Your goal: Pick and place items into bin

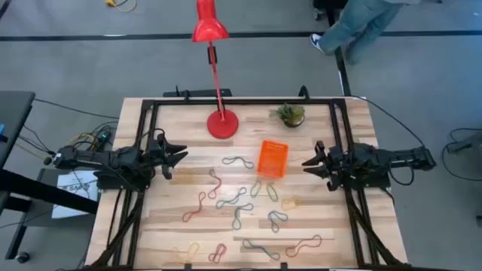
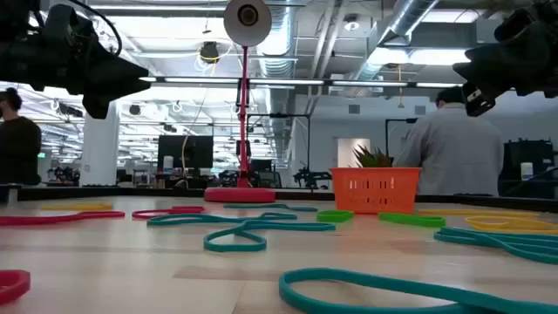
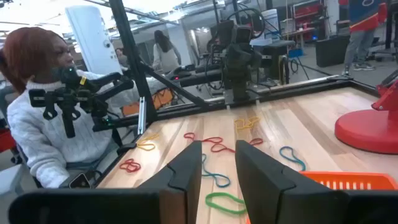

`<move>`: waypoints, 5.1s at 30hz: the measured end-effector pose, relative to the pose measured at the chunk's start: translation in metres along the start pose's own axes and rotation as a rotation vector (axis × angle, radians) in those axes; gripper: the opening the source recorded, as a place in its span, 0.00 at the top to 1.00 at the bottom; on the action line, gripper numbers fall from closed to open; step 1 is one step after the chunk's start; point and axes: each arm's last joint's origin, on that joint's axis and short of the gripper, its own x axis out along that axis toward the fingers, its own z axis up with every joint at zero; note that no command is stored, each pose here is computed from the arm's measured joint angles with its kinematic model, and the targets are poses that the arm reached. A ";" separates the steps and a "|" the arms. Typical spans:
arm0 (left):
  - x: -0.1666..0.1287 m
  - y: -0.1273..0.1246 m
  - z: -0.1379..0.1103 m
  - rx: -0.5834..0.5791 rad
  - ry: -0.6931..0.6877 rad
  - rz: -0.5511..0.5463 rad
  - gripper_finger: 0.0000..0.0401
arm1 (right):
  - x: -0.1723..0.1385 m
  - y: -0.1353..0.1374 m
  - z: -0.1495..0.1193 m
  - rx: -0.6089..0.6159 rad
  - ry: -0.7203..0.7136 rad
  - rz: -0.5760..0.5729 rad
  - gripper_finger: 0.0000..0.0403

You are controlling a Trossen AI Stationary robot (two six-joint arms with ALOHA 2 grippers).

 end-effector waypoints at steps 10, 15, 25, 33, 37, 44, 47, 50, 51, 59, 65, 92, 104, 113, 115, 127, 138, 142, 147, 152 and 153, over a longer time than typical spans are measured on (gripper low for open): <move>0.000 0.000 0.000 0.000 0.000 0.000 0.70 | 0.000 0.000 0.000 0.000 0.000 0.000 0.77; 0.000 0.000 0.000 0.000 0.000 0.000 0.70 | 0.000 0.000 0.000 0.000 0.000 0.000 0.77; 0.000 0.000 0.000 0.000 0.000 0.000 0.70 | 0.000 0.000 0.000 0.000 0.000 0.000 0.77; 0.000 0.000 0.000 0.000 0.000 0.000 0.70 | 0.000 0.000 0.000 0.000 0.000 0.000 0.77; 0.000 0.000 0.000 0.000 0.000 0.000 0.70 | 0.000 0.000 0.000 0.000 0.000 0.000 0.77; 0.000 0.000 0.000 0.000 0.000 0.000 0.70 | 0.000 0.000 0.000 0.000 0.000 0.000 0.77; 0.000 0.000 0.000 0.000 0.000 0.000 0.70 | 0.000 0.000 0.000 0.000 0.000 0.000 0.77; 0.000 0.000 0.000 0.000 0.000 0.000 0.70 | 0.000 0.000 0.000 0.000 0.000 0.000 0.77; 0.000 0.000 0.000 0.000 0.000 0.000 0.70 | 0.000 0.000 0.000 0.000 0.000 0.000 0.77; 0.000 0.000 0.000 0.000 0.000 0.000 0.70 | 0.000 0.000 0.000 0.000 0.000 0.000 0.77; 0.000 0.000 0.000 0.000 0.000 0.000 0.70 | 0.000 0.000 0.000 0.000 0.000 0.000 0.77; 0.000 -0.001 0.001 -0.091 -0.007 -0.039 0.70 | 0.000 0.000 0.002 -0.067 -0.023 -0.021 0.77; 0.000 0.000 0.001 -0.147 -0.011 0.013 0.70 | -0.001 -0.001 0.015 -0.092 -0.172 -0.125 0.77; 0.002 -0.007 -0.009 -0.273 0.181 -0.212 0.70 | -0.003 -0.005 0.019 -0.251 -0.198 -0.290 0.77; 0.002 -0.007 -0.010 -0.277 0.200 -0.225 0.70 | -0.003 -0.005 0.018 -0.256 -0.189 -0.296 0.77; 0.007 -0.004 -0.013 -0.208 0.176 -0.075 0.70 | -0.006 -0.010 0.022 -0.280 -0.220 -0.511 0.77; 0.014 0.001 -0.013 -0.199 0.074 0.174 0.70 | -0.005 -0.022 0.008 -0.134 -0.096 -0.635 0.77; 0.017 -0.005 0.005 -0.124 -0.015 0.164 0.70 | -0.003 -0.023 0.006 -0.130 0.018 -0.602 0.77; 0.019 -0.013 0.035 0.011 -0.043 0.172 0.70 | 0.002 -0.022 -0.005 0.032 0.242 -0.564 0.77; 0.023 -0.020 0.062 0.033 -0.048 0.201 0.70 | 0.013 -0.015 0.030 0.062 0.396 -0.572 0.77; 0.025 -0.022 0.067 0.036 -0.045 0.206 0.70 | 0.016 -0.014 0.033 0.084 0.462 -0.579 0.77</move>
